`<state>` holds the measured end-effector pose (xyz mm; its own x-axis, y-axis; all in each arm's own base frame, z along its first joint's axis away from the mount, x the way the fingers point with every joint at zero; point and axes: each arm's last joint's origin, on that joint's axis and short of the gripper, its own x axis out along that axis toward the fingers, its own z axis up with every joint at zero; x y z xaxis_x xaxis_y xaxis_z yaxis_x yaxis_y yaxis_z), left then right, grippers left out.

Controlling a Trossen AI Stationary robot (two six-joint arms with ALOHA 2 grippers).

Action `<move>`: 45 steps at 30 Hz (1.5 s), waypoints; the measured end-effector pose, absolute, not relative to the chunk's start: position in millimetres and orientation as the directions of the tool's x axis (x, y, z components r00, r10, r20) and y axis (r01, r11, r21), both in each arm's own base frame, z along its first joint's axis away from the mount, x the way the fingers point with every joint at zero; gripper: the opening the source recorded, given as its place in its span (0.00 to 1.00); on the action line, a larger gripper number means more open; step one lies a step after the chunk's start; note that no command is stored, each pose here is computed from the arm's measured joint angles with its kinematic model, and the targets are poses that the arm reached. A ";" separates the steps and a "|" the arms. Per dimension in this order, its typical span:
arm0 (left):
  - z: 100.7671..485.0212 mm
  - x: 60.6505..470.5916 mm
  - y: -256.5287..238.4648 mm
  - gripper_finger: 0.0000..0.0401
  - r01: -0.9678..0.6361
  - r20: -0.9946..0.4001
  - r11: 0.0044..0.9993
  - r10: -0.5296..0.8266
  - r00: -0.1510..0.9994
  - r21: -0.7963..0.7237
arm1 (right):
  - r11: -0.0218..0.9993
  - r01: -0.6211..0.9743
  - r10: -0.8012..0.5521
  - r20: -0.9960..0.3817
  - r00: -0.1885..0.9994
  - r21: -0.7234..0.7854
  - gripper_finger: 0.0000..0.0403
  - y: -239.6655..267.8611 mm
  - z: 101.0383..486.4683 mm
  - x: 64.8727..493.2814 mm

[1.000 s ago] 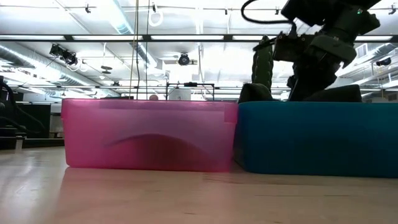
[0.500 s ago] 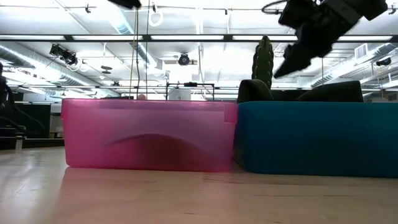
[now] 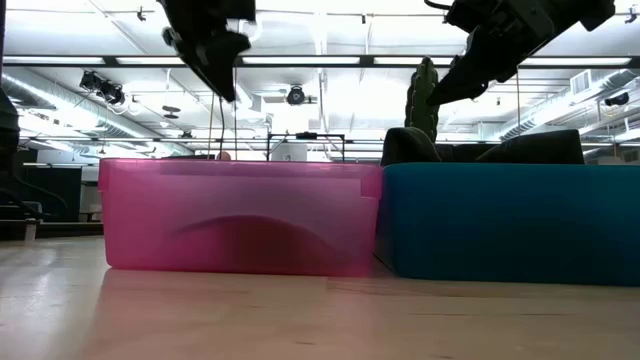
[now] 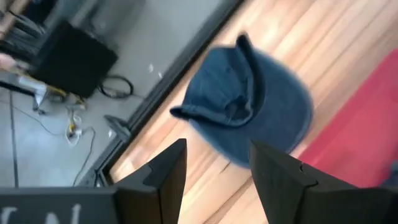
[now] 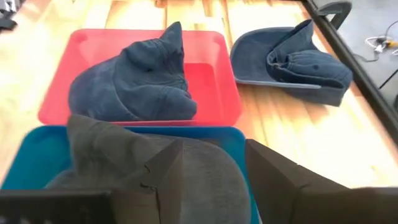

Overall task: Pick & Place hat
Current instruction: Put the dark blue cap into the blue bin

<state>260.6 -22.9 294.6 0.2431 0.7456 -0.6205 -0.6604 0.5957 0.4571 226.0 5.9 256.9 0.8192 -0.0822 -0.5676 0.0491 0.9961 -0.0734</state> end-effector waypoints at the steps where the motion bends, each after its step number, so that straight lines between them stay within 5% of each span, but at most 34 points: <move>1: 294.3 262.5 -14.5 0.44 -0.647 -0.646 0.609 0.729 0.229 0.458 | 0.995 0.051 -0.092 -0.567 0.818 -0.087 0.42 4.6 256.9 226.0; 8: 293.7 279.3 38.7 0.44 -0.629 -0.798 0.734 0.528 0.291 0.257 | 0.979 0.134 -0.201 -0.588 0.784 -0.155 0.40 -6.2 254.6 223.8; 15: 260.6 268.5 93.2 0.44 -0.733 -0.833 0.663 0.487 0.263 0.156 | 0.974 0.156 -0.225 -0.625 0.748 -0.163 0.40 -12.8 240.2 219.4; 23: 199.1 242.2 136.9 0.44 -0.780 -0.865 0.603 0.289 0.409 -0.167 | 0.970 0.180 -0.242 -0.662 0.709 -0.162 0.40 -18.1 215.5 212.0; 38: 195.2 222.0 137.3 0.44 -0.878 -0.897 0.475 0.360 0.258 -0.061 | 0.969 0.184 -0.247 -0.660 0.709 -0.165 0.40 -19.6 214.0 211.5; 45: 181.8 222.5 136.6 0.44 -0.877 -0.887 0.464 0.343 0.311 -0.128 | 0.969 0.181 -0.247 -0.660 0.709 -0.168 0.40 -19.6 214.0 211.5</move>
<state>222.5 136.6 181.8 0.3105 0.3429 -0.8866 -0.8768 0.4636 -0.1278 211.5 -19.6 214.0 0.7094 -0.2469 -0.6601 0.1809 0.9690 -0.1681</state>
